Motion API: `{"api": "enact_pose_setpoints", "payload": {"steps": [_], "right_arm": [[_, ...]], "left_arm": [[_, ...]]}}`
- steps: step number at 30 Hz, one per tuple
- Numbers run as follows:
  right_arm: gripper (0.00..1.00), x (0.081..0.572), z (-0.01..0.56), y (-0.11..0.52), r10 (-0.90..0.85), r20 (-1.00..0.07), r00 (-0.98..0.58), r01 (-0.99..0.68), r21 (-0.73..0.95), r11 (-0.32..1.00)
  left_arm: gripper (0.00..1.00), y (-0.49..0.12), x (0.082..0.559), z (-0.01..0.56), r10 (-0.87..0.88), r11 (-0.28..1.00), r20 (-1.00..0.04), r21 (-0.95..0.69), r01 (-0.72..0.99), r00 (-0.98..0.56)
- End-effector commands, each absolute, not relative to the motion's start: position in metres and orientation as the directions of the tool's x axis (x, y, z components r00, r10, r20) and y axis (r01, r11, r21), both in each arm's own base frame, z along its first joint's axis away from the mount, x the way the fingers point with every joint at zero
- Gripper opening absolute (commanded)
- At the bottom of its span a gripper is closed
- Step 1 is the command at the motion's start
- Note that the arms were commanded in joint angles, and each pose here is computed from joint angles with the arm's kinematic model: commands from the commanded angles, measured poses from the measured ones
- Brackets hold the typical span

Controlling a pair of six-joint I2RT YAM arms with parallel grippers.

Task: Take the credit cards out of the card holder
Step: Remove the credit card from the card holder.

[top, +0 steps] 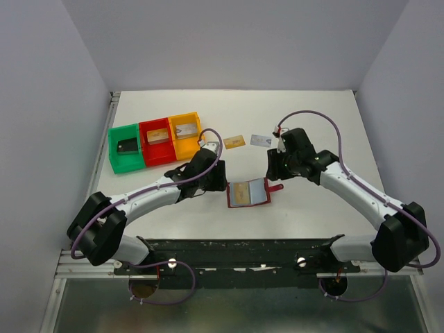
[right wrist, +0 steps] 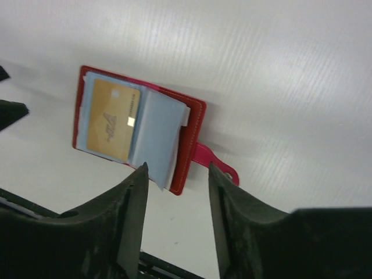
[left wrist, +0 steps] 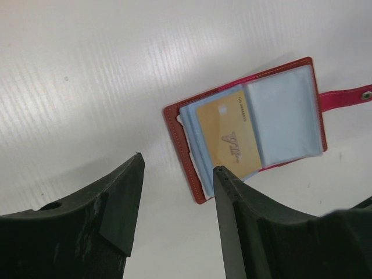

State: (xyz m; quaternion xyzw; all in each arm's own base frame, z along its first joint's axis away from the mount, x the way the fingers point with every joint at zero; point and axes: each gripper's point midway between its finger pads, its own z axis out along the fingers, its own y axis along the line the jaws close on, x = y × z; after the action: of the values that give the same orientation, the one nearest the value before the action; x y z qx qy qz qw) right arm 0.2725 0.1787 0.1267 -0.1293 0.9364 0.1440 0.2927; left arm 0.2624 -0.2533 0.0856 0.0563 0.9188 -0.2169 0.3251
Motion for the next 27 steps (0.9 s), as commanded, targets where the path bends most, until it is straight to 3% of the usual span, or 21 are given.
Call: {"api": "enact_pose_setpoints", "payload": {"steps": [1, 4, 7, 11, 15, 21, 27], "right_arm": [[0.37, 0.260, 0.154, 0.215, -0.082, -0.680, -0.729, -0.447, 0.383, 0.808], [0.19, 0.249, 0.155, 0.246, -0.034, -0.655, -0.755, -0.496, 0.535, 0.684], [0.13, 0.247, 0.134, 0.258, -0.020, -0.586, -0.810, -0.456, 0.610, 0.648], [0.18, 0.243, 0.108, 0.268, -0.005, -0.513, -0.859, -0.405, 0.673, 0.618], [0.23, 0.246, 0.091, 0.276, 0.009, -0.465, -0.885, -0.367, 0.711, 0.599], [0.24, 0.248, 0.070, 0.272, 0.008, -0.434, -0.901, -0.330, 0.695, 0.638], [0.33, 0.247, 0.049, 0.263, 0.014, -0.400, -0.917, -0.280, 0.666, 0.691]], "left_arm": [[0.60, -0.285, 0.259, 0.109, -0.057, 0.794, -0.641, -0.494, 0.355, -0.765], [0.52, -0.300, 0.259, 0.110, -0.060, 0.747, -0.632, -0.542, 0.386, -0.772], [0.39, -0.304, 0.260, 0.103, -0.058, 0.745, -0.620, -0.549, 0.380, -0.782], [0.28, -0.300, 0.263, 0.082, -0.040, 0.782, -0.595, -0.518, 0.346, -0.803], [0.24, -0.301, 0.260, 0.066, -0.033, 0.789, -0.561, -0.523, 0.323, -0.827], [0.22, -0.300, 0.260, 0.059, -0.028, 0.800, -0.551, -0.513, 0.313, -0.834], [0.22, -0.300, 0.260, 0.052, -0.021, 0.807, -0.542, -0.506, 0.306, -0.840]]}}
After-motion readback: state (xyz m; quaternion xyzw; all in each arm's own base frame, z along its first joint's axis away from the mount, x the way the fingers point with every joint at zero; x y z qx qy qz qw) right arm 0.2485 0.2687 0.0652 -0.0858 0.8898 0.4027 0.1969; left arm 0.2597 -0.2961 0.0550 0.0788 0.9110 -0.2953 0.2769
